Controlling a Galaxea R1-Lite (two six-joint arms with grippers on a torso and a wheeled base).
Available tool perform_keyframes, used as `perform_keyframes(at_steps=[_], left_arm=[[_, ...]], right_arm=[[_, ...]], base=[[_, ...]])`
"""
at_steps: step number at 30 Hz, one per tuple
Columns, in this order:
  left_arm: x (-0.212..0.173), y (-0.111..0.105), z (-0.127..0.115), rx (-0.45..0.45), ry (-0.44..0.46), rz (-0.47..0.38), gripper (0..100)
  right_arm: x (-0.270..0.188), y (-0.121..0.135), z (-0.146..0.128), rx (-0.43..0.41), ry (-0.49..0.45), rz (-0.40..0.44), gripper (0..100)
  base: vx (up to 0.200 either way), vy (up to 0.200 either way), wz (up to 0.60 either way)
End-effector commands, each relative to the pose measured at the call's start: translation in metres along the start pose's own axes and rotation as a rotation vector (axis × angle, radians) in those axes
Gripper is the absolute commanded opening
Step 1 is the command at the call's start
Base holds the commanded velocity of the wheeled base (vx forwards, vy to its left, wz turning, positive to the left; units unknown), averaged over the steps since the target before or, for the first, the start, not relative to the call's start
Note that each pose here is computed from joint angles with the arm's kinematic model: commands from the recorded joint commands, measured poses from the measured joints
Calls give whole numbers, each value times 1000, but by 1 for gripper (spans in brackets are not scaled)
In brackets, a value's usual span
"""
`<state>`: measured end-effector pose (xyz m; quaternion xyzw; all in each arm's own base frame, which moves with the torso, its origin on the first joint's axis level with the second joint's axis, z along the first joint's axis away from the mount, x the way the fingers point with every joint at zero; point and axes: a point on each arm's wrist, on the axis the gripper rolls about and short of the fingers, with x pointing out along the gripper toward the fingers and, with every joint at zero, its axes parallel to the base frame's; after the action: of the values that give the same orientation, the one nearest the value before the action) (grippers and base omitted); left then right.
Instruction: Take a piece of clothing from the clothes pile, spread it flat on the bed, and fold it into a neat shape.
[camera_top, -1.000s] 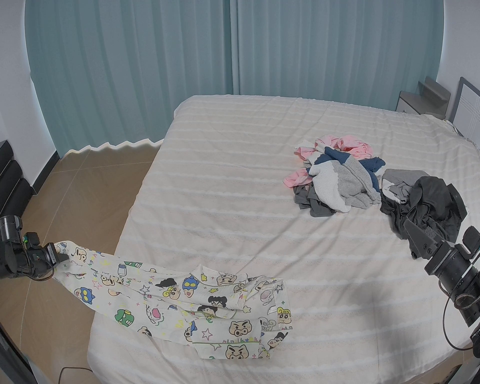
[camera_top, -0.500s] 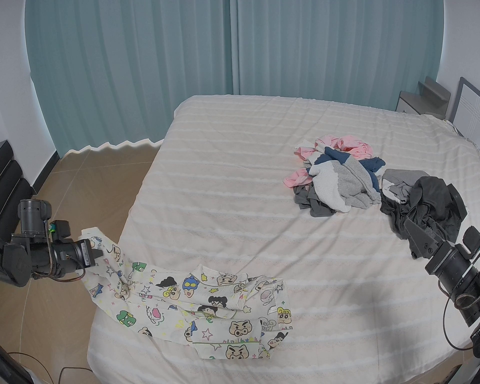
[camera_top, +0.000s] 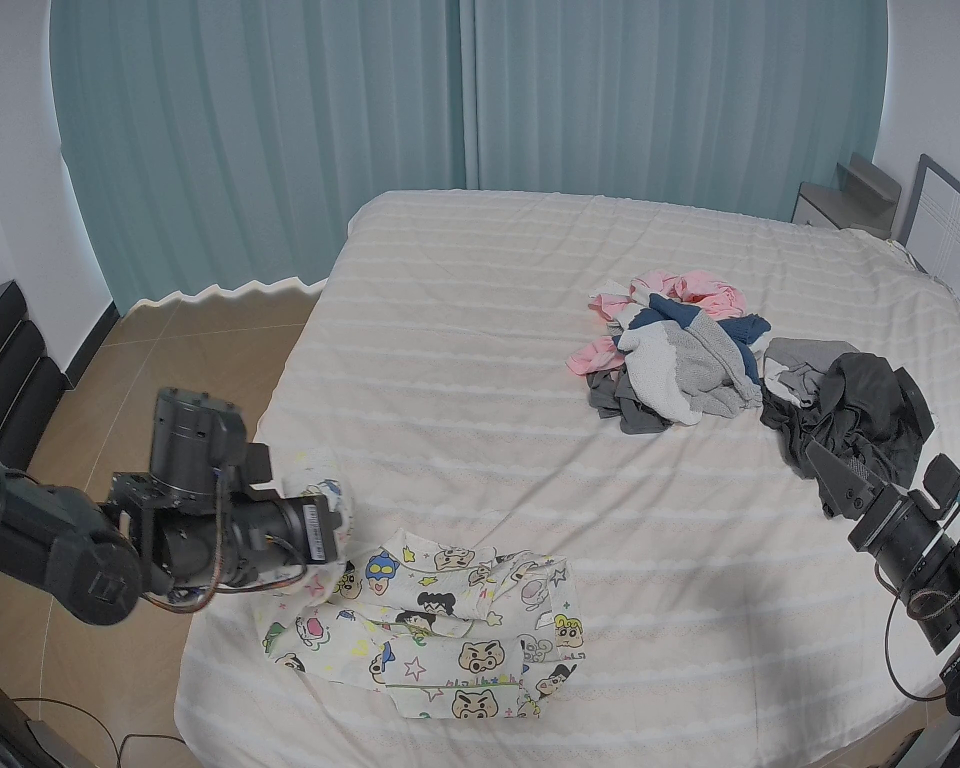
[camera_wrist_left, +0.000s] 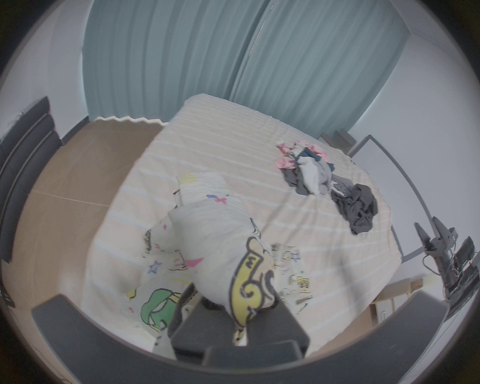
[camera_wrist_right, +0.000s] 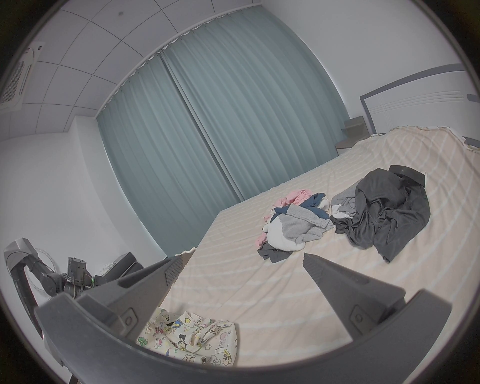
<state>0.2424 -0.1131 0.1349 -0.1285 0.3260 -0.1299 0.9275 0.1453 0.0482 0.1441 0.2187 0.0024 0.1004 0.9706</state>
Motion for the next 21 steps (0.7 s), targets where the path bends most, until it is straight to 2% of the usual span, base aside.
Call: perform_keyframes(at_steps=[1, 5, 11, 17, 21], left_arm=[[35, -40, -27, 1, 54, -56, 0], [46, -56, -37, -10, 36, -106, 0], [59, -74, -50, -20, 65, -144, 0], [66, -90, -51, -65, 55, -188, 0], [67, -97, -53, -62, 61, -207, 0]], right_arm=[[-3, -3, -6, -7, 47, -20, 100], [-3, -3, -7, -8, 52, -22, 100], [-3, -4, -7, -8, 53, -22, 100], [-3, -4, -7, -8, 53, -22, 100], [-3, -4, -7, -8, 54, -23, 100]], base=[[0, 0, 0], [0, 0, 0], [0, 0, 0], [0, 0, 0], [0, 0, 0]])
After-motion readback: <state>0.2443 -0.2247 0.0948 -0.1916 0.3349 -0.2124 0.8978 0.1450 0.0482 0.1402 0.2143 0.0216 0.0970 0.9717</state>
